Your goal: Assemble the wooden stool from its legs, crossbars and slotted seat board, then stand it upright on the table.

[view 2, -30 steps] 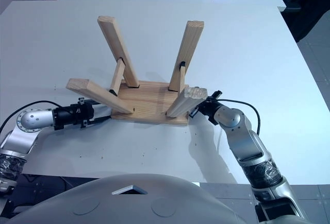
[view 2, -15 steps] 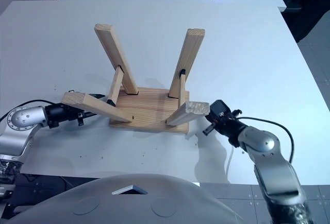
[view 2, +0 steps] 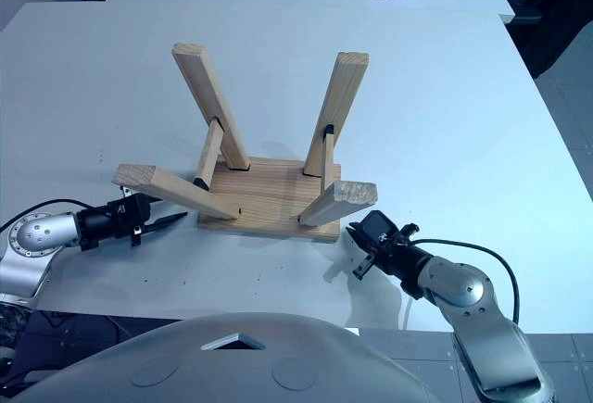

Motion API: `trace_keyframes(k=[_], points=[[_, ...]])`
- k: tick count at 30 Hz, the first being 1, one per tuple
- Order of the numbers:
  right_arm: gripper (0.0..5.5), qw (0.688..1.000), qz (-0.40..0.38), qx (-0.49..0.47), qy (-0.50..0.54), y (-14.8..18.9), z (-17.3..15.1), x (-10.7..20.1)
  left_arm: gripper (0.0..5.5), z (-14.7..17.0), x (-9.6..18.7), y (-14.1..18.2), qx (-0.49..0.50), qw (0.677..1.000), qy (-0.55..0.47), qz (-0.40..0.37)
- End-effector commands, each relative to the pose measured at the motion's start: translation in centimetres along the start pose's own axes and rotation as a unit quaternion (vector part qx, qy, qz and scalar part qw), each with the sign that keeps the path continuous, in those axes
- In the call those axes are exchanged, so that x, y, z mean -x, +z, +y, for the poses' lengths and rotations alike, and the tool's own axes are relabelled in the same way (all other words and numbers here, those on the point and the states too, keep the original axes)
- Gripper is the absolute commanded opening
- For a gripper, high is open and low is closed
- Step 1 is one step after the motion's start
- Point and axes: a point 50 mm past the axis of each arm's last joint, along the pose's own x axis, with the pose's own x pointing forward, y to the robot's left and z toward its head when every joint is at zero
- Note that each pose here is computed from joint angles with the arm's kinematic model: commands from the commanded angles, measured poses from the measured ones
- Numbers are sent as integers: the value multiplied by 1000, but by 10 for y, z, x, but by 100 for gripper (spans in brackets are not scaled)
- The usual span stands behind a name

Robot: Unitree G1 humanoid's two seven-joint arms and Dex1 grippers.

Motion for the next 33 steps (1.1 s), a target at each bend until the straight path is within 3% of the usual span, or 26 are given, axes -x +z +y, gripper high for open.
trace_keyframes(k=[1, 17, 23, 33], points=[[37, 1000, 4, 11, 6, -1, 0, -1, 202, -30, -8, -8, 4, 997, -73, 26], [37, 999, -30, 13, 24, 13, 13, -7, 202, -29, -11, 6, 11, 996, -93, -3], [35, 999, -34, 15, 21, 15, 13, -9, 108, -27, -11, 8, 23, 995, -95, -7], [35, 999, -36, 20, 21, 16, 15, -9, 108, -21, -17, 20, 1, 995, -94, -23]])
